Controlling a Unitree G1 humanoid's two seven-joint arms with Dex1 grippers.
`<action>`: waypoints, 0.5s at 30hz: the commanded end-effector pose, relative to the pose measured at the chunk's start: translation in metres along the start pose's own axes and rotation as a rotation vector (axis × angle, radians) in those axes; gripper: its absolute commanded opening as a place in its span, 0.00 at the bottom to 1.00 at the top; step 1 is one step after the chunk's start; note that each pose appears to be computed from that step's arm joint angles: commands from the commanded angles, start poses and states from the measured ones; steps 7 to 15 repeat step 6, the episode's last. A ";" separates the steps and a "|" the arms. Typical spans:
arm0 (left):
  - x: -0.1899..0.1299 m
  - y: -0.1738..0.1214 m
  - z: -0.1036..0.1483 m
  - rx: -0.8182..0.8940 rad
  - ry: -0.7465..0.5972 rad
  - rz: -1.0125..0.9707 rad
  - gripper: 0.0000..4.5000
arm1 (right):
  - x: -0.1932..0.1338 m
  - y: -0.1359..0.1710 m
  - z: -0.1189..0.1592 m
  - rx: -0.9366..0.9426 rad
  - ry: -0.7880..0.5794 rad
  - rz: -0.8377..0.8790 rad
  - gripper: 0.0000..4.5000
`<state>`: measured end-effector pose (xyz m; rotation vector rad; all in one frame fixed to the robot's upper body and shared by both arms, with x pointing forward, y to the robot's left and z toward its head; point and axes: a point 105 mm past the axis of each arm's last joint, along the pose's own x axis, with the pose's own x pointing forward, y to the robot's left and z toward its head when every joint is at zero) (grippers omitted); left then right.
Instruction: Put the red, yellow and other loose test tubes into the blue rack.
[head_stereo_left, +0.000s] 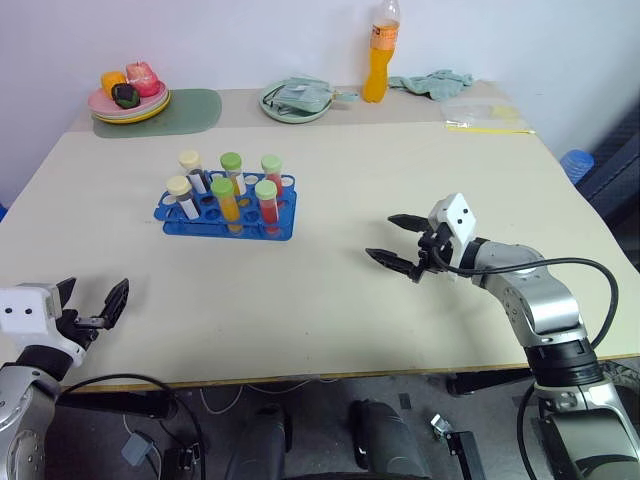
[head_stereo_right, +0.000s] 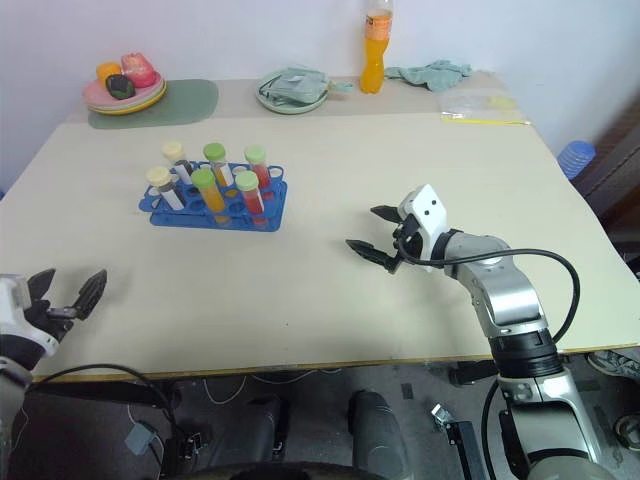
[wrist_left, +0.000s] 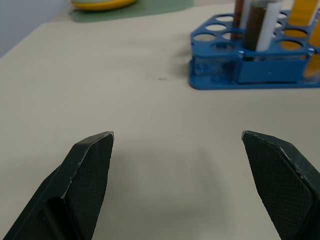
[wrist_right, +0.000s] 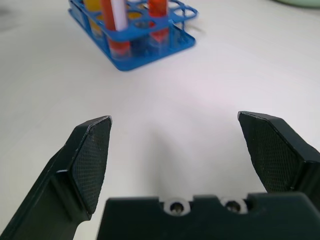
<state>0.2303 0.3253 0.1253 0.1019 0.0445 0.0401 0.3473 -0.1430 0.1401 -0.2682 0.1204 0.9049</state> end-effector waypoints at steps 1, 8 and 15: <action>-0.003 -0.004 0.006 0.020 -0.012 0.009 0.94 | 0.000 -0.007 0.009 -0.050 -0.029 -0.007 1.00; -0.008 -0.005 0.003 0.021 0.011 0.036 0.94 | 0.006 -0.004 0.005 -0.044 -0.029 0.016 1.00; -0.008 -0.005 0.003 0.021 0.011 0.036 0.94 | 0.006 -0.004 0.005 -0.044 -0.029 0.016 1.00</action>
